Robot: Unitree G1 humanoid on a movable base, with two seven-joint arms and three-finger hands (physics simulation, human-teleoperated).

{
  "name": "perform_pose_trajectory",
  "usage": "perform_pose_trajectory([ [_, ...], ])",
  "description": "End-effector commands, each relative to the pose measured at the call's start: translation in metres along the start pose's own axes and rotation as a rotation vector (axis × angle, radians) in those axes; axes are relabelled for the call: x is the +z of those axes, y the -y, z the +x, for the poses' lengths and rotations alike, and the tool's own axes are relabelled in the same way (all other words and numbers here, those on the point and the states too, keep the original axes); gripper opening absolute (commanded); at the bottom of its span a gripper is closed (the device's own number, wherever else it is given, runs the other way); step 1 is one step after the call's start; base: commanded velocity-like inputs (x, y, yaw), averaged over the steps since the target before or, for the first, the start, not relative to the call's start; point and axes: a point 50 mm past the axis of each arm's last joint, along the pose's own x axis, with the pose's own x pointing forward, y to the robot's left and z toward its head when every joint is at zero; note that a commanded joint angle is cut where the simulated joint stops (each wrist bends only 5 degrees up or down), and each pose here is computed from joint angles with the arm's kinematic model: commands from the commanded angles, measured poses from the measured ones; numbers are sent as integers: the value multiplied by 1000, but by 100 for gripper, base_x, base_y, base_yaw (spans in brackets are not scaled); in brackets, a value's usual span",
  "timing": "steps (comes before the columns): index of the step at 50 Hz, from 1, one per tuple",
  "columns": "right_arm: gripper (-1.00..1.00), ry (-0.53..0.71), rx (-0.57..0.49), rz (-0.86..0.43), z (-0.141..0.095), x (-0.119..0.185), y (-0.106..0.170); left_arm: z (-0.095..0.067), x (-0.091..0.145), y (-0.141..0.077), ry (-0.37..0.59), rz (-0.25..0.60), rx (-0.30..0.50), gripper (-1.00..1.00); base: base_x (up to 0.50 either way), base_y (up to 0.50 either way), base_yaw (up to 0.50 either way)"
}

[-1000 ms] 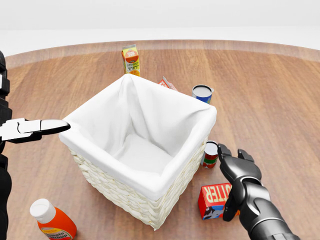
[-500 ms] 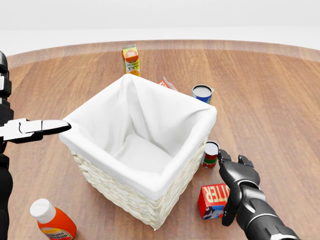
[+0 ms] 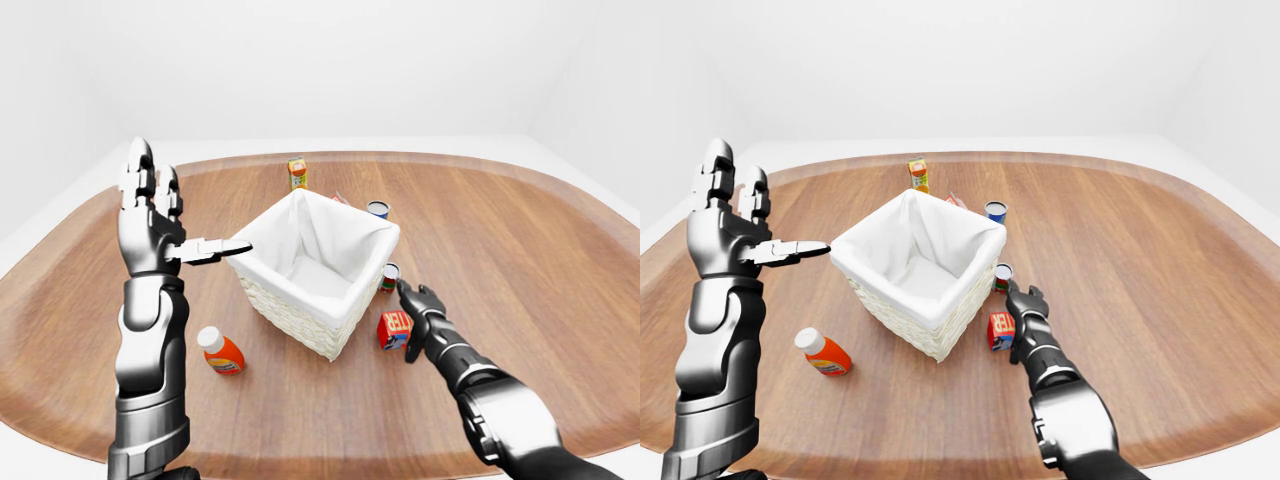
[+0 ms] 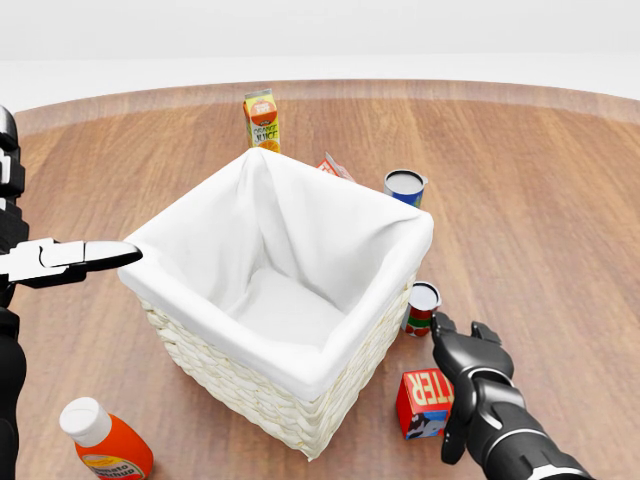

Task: Pick up the butter and put it in the basket.

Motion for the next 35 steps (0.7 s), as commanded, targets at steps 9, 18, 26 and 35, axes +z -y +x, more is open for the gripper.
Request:
perform_pose_trajectory([
  [9, -100, 2, 7, -20, 0, 1, -3, -1, -1, -2, -7, 0, 5, 100, 0, 0, 0],
  [18, -100, 6, -11, 7, 0, 2, 0, -1, -3, -4, -13, -3, 13, 100, 0, 0, 0],
  [26, -100, 8, -36, 31, 0, 3, 2, -1, -3, -5, -17, -3, 15, 100, 0, 0, 0],
  [35, -100, 19, -82, 54, 1, 2, 15, -2, -1, -8, -10, -6, 22, 100, 0, 0, 0],
])
